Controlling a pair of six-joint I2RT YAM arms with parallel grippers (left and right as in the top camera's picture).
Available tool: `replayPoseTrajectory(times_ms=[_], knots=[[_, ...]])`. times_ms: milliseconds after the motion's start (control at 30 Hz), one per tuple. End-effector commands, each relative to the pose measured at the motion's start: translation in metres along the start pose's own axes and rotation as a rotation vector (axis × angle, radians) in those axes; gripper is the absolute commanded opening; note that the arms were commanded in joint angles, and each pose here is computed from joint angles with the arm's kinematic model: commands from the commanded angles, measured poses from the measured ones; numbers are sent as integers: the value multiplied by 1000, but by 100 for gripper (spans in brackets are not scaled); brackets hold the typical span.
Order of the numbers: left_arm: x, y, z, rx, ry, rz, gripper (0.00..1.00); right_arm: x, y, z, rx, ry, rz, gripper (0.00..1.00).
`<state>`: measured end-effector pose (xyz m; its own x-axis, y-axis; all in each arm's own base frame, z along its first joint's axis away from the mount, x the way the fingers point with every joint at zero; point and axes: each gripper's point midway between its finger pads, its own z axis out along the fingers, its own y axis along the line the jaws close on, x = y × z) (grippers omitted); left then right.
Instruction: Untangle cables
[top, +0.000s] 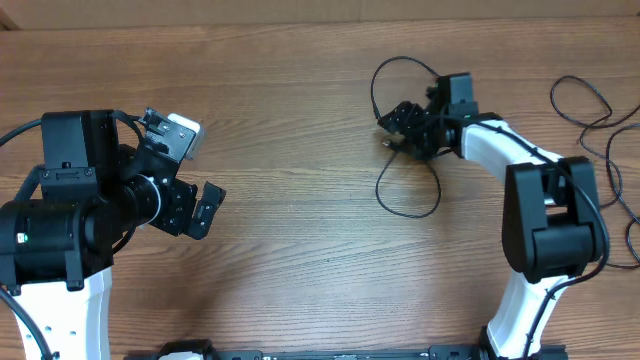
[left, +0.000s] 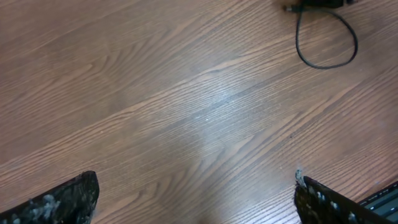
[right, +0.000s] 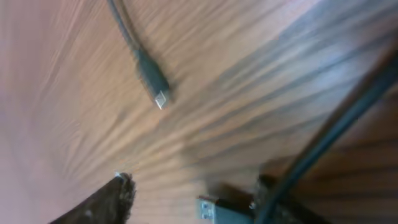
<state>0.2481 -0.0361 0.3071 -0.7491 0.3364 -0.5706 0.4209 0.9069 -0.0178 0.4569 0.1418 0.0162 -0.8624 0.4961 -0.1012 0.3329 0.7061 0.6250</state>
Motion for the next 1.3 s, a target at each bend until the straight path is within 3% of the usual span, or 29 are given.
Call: replayPoseTrajectory(times_ms=[0, 133, 200, 433, 533, 667, 800, 1033, 1267], knots=[[-4, 0, -4, -5, -15, 21, 100, 20, -9, 20, -4, 57, 23, 5], [-4, 0, -4, -5, -15, 21, 100, 11, 13, 6, -56, 55, 9, 4], [-4, 0, -4, -5, -15, 22, 100, -1, 22, -16, -22, -22, -10, 4], [-4, 0, -4, -5, -15, 22, 100, -36, 69, -155, 46, -401, -41, 4], [-4, 0, -4, -5, -15, 22, 100, -47, 76, -235, 115, -624, -32, 4], [-4, 0, -4, -5, -15, 21, 100, -57, 83, -313, 66, -786, -14, 4], [-4, 0, -4, -5, -15, 22, 100, -71, 58, -390, 64, -962, 57, 4], [-4, 0, -4, -5, -15, 21, 100, -76, -53, -532, 258, -1357, 346, 4], [-4, 0, -4, -5, -15, 22, 100, -80, -129, -564, 402, -1423, 521, 4]])
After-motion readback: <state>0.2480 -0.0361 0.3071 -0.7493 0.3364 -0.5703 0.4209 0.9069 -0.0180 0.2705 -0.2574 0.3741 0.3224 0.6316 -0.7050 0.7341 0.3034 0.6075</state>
